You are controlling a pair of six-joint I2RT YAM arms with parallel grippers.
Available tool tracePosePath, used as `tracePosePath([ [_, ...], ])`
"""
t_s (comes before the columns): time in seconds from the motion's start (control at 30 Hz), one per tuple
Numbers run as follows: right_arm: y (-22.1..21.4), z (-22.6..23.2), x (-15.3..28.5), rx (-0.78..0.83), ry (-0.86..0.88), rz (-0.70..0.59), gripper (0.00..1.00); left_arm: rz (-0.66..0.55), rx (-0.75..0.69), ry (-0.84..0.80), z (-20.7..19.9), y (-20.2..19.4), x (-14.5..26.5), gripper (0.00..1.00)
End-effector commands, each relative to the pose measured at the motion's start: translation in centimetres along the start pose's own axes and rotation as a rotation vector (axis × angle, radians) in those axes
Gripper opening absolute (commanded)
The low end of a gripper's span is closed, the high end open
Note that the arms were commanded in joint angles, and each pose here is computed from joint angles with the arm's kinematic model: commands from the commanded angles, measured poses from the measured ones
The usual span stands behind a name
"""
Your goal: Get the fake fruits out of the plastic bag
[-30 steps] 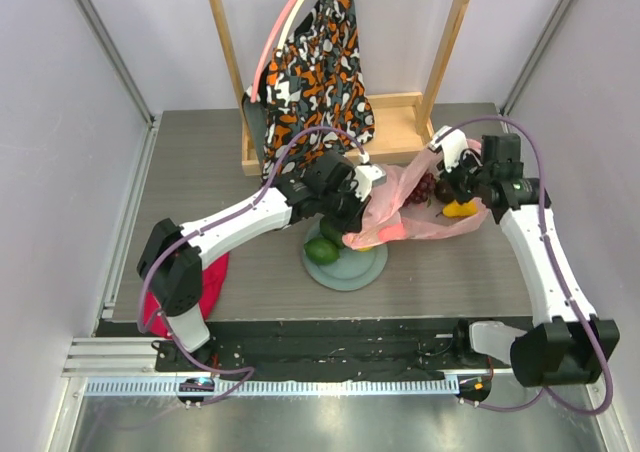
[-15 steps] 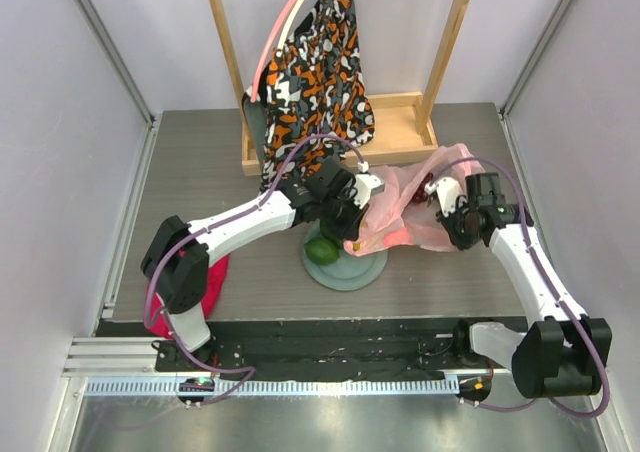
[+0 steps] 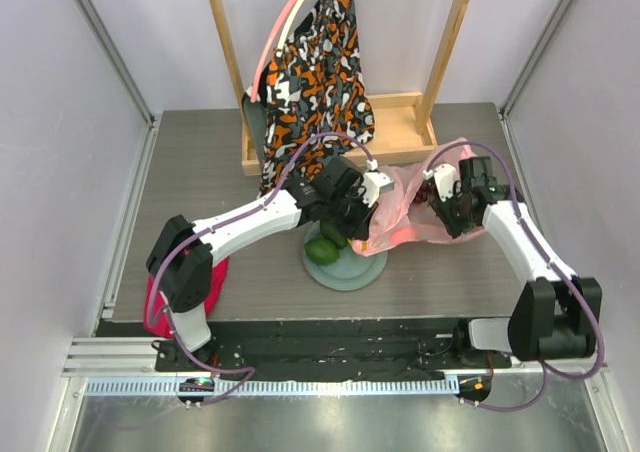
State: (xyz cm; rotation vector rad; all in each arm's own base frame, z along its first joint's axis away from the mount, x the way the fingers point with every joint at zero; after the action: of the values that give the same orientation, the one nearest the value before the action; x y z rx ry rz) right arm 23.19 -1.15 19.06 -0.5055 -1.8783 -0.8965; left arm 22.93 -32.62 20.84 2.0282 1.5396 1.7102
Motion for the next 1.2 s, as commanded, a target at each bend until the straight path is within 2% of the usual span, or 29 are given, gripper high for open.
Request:
tracePosePath([
  [0.0,3.1,-2.7,-1.2,-0.042,-0.113,-0.089,0.5,-0.032,-0.014,-0.043,-0.8,1.3,-0.2,0.0],
  [0.1,3.8,-3.5,-2.1,0.034,-0.09,-0.063,0.53,-0.036,-0.016,-0.044,-0.8,1.4,-0.2,0.0],
  [0.4,5.7,-6.0,-4.3,0.509,-0.094,-0.11,0.59,-0.015,-0.011,-0.042,-0.5,1.0,-0.9,0.0],
  [0.47,5.6,-6.4,-5.3,0.66,-0.072,-0.083,0.61,-0.013,-0.013,-0.04,-0.4,1.1,-1.0,0.0],
  [0.6,5.1,-6.7,-7.4,0.859,-0.037,-0.006,0.66,-0.007,-0.015,-0.034,-0.3,1.0,-1.1,0.0],
  [0.73,4.7,-7.2,-9.4,0.937,0.011,0.119,0.66,-0.007,-0.019,-0.026,-0.3,1.0,-1.0,0.0],
  [0.83,4.1,-7.2,-11.1,0.933,0.072,0.237,0.66,-0.005,-0.019,-0.02,-0.1,0.9,-1.0,0.0],
  [0.93,3.6,-6.9,-12.2,0.918,0.099,0.296,0.59,-0.006,-0.024,-0.014,-0.1,0.9,-1.0,0.0],
  [0.97,3.6,-6.9,-12.1,0.912,0.098,0.294,0.44,-0.007,-0.024,-0.013,-0.1,0.9,-0.9,0.0],
  [1.0,3.8,-6.9,-12.0,0.909,0.095,0.287,0.35,-0.009,-0.026,-0.013,-0.1,1.0,-0.9,0.0],
  [1.1,5.3,-6.4,-10.3,0.891,0.058,0.193,0.19,-0.011,-0.03,-0.009,-0.1,1.1,-0.8,0.0],
  [1.17,7.5,-6.3,-7.3,0.854,0.007,0.053,0.17,-0.016,-0.033,-0.005,-0.1,1.4,-0.9,0.0],
])
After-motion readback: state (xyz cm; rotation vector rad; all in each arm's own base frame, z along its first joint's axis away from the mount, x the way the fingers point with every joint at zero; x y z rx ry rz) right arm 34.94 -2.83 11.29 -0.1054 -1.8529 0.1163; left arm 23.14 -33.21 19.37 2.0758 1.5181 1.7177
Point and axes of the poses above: each gripper's point midway between its finger pads, its own x axis back along the fingers, its own z axis along the line the jaws close on, y = z × x, the point moved 9 cm from there along x, back along the fingers, and after that the axes turned 7 degrees about x, right-handed, at the moved point
